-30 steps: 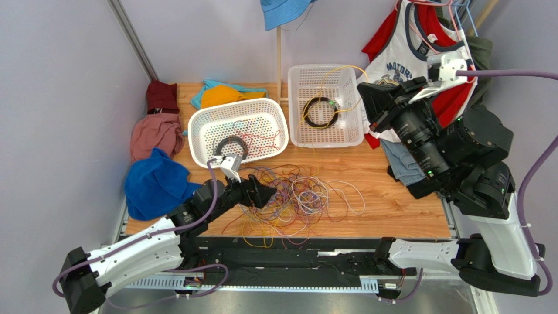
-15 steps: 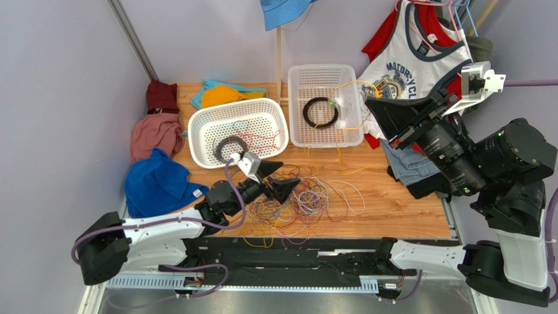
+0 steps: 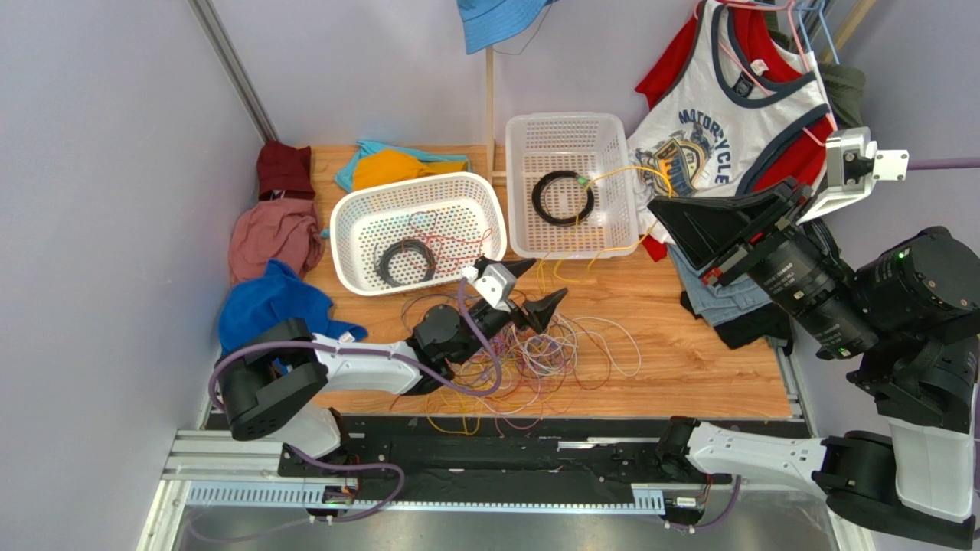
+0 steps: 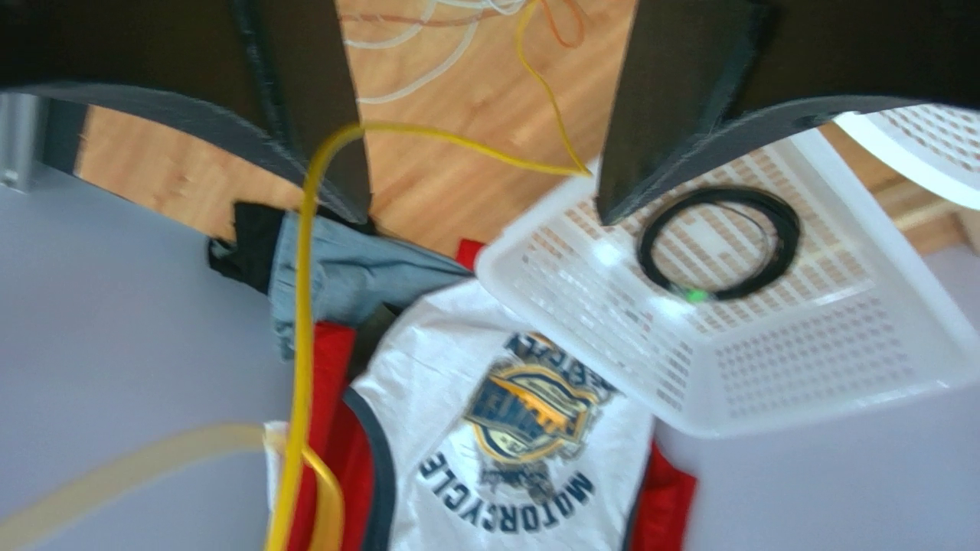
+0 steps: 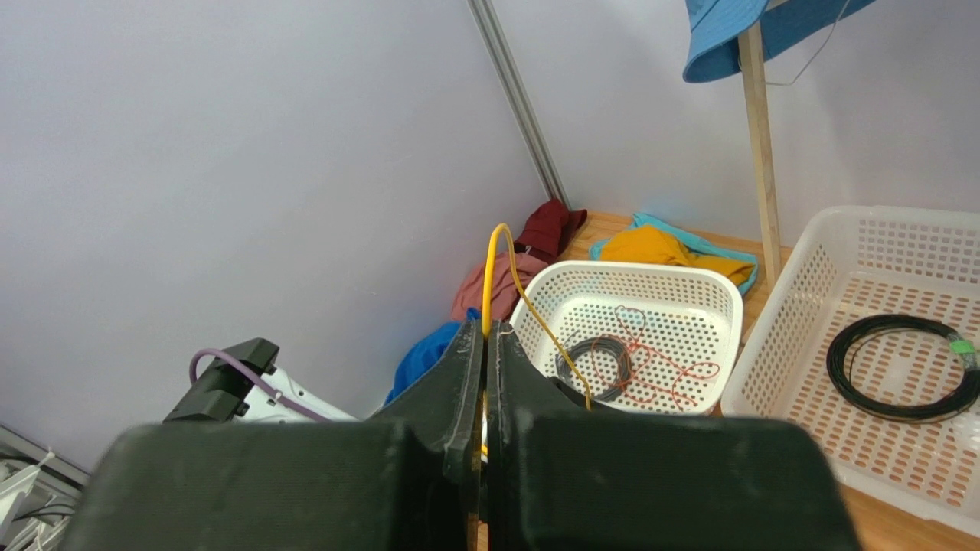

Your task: Untangle the cables

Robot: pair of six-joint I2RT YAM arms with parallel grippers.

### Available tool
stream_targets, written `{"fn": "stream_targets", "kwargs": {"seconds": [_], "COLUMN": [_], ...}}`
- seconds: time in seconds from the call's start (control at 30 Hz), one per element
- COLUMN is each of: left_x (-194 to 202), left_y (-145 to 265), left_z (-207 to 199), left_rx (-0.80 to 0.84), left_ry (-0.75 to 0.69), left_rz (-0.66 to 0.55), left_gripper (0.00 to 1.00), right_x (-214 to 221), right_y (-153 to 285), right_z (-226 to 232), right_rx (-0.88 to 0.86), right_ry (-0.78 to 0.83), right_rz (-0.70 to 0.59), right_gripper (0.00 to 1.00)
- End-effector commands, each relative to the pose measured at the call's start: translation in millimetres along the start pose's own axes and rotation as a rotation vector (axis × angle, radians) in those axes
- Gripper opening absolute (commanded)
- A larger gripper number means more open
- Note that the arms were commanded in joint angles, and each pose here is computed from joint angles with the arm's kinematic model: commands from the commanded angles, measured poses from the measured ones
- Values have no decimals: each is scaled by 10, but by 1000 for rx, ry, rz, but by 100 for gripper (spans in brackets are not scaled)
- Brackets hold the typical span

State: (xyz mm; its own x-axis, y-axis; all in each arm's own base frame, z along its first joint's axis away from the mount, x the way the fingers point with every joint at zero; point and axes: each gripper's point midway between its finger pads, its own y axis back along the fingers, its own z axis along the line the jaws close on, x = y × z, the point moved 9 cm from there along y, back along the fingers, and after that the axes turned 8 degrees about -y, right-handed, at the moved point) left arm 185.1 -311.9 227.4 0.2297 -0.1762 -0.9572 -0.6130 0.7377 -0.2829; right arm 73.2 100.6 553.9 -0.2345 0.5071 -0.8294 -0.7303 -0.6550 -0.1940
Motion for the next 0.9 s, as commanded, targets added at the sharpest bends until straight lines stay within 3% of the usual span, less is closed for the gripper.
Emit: {"fn": "stream_targets", "kwargs": {"seconds": [0.0, 0.07, 0.17, 0.2, 0.33, 0.37, 0.4, 0.43, 0.47, 0.53, 0.57, 0.6, 0.63, 0.67, 0.73, 0.87], "left_x": [-294, -337, -439, -445, -651, -897, -780, -1032, -1065, -1503, -1529, -1646, -2003, -2015, -2398, -2773], "left_y": [-212, -218, -181, -166, -6, 67, 134, 100, 232, 249, 360, 394, 387, 445, 417, 431], "left_z": [99, 130, 154, 164, 213, 265, 249, 273, 281, 312, 335, 346, 382, 385, 401, 391], "left_rx": [-101, -114, -116, -125, -137, -155, -139, -138, -111, -103, -106, -112, -115, -109, -97, -47], "left_ry": [-35, -33, -29, -23, 25, 51, 49, 62, 45, 80, 72, 92, 114, 107, 140, 169], "left_rz": [-139, -153, -169, -150, -122, -144, 19, 30, 151, 159, 260, 286, 244, 324, 296, 310], "left_gripper": [61, 45, 3, 0, 0, 0, 0, 0, 0, 0, 0, 0, 0, 0, 0, 0], "right_x": [42, 50, 94, 130, 183, 197, 225, 336, 364, 565, 601, 651, 728, 864, 987, 1288], "right_y": [67, 90, 124, 116, 245, 283, 300, 290, 367, 352, 412, 409, 398, 388, 336, 194], "right_z": [-30, -44, -84, -107, -216, -247, -302, -380, -440, -578, -622, -649, -682, -723, -731, -730], "right_rx": [-6, -7, -3, 6, 39, 48, 78, 108, 122, 172, 178, 182, 184, 171, 139, 59], "right_ry": [-5, -8, -9, -7, -7, -7, -2, 7, 8, 18, 6, 2, 0, 4, -5, -6], "right_rz": [10, 6, 4, 7, -10, -15, -27, -12, -25, -4, -13, -13, 0, 34, 57, 151], "right_gripper": [0, 0, 0, 0, 0, 0, 0, 0, 0, 0, 0, 0, 0, 0, 0, 0]}}
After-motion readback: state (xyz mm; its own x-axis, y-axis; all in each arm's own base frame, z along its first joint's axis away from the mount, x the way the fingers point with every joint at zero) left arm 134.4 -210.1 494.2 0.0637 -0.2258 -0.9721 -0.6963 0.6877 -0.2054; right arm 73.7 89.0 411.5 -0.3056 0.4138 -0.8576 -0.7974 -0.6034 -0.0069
